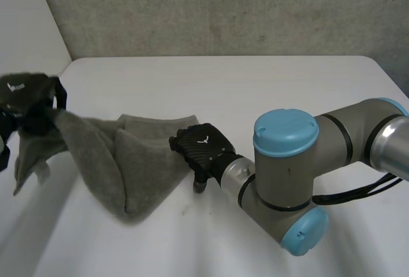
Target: Fold the towel.
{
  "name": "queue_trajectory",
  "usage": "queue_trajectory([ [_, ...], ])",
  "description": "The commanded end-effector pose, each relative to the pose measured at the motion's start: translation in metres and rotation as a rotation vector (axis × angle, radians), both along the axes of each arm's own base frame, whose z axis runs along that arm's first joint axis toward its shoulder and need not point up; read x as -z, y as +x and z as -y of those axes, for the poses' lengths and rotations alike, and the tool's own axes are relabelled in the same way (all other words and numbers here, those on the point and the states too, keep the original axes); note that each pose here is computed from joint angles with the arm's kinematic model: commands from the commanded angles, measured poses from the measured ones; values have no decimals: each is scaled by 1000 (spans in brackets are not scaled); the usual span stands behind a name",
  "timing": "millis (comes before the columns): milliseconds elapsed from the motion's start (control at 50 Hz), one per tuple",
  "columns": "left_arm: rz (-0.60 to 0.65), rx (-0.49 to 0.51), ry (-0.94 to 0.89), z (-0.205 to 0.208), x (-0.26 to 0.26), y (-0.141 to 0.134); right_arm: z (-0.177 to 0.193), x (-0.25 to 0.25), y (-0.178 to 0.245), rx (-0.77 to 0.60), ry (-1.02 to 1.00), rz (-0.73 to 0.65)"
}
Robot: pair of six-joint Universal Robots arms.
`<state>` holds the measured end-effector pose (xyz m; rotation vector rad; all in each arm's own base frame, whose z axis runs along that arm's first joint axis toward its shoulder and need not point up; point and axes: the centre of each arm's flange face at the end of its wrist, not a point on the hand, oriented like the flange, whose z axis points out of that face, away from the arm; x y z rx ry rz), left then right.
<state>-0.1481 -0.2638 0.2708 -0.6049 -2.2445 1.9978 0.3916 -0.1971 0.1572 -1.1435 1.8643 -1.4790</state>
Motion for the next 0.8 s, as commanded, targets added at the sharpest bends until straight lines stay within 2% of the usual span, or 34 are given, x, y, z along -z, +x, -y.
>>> queue_trajectory([
  [20,-96,1,-55,-14,-42,-3,1,15,11,10,139,-6],
  [240,-139,71,-58,-30,-59,-22,-17,37,37,-23,236,10],
  [440,-192,72,-40,-31,-63,-23,-17,42,47,0,277,62],
  [660,-214,51,-21,-25,-59,-19,0,21,45,59,225,116],
  [800,-221,53,-24,-25,-61,-20,9,23,36,90,234,99],
])
